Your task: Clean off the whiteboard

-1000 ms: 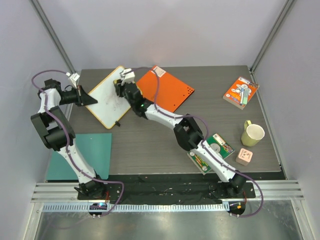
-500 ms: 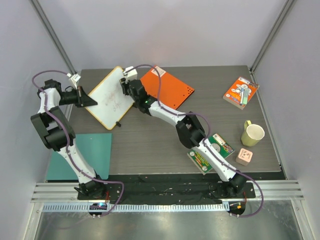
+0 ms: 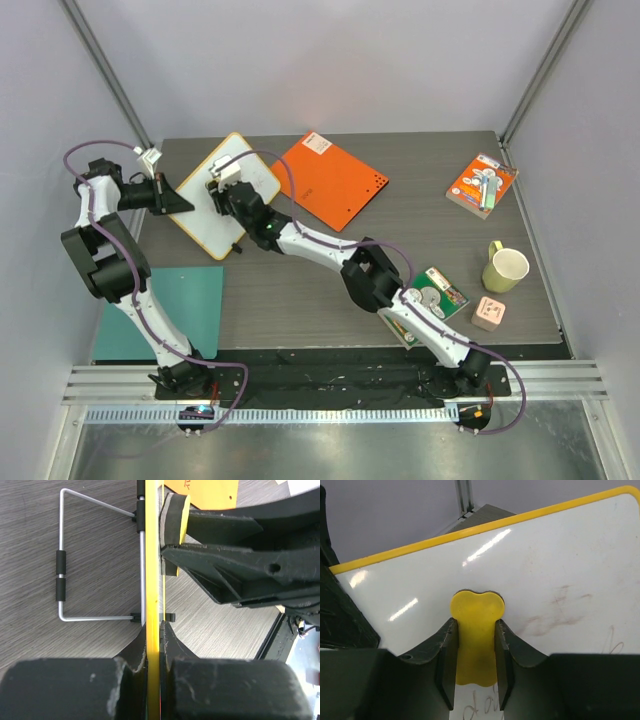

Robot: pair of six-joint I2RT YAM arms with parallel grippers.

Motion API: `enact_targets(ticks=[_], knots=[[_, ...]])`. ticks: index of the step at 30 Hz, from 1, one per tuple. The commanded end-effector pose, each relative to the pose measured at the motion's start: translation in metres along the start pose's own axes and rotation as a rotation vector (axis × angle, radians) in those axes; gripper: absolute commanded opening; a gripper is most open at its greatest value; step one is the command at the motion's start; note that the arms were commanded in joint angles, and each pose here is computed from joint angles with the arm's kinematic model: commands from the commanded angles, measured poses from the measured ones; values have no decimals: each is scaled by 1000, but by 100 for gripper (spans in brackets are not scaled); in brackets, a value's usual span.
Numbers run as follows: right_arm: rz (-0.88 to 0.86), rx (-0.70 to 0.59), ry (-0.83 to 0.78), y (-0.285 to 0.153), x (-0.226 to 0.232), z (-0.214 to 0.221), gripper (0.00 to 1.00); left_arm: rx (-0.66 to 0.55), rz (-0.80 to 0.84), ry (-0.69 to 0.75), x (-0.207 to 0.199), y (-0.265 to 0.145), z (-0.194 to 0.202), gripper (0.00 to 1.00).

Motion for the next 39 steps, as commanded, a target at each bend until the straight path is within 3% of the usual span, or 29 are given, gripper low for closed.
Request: enact_targets(ticks=[1,5,11,19,23,27,32,39], knots=[[180,178,143,4,-67,45,1,200,-104,206,11,9,17,0],[284,171,286,8,-127,35,1,207,-111,209,11,8,17,0],[237,276,496,3,-138,53,1,198,-108,203,8,7,15,0],[170,374,690,-15,-96,78,1,193,-107,209,4,6,14,0],[180,324,732,-26,-67,87,1,180,-92,194,3,7,15,0],[174,292,918,-30,-46,102,1,164,-81,179,2,9,13,0],[165,263,963,-37,-19,106,1,168,-85,190,-1,7,15,0],[158,325,1095,-35,7,124,1,173,-91,194,-5,5,15,0]])
Point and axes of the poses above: each gripper's point midway between its finger pads, its own y axis out along the fingers, its own x axis along the line the jaws close on, z = x × y, the point moved 7 cm from there along -y, back along the fingers, and after that the axes turned 8 degrees about y, right-handed, at the moved point
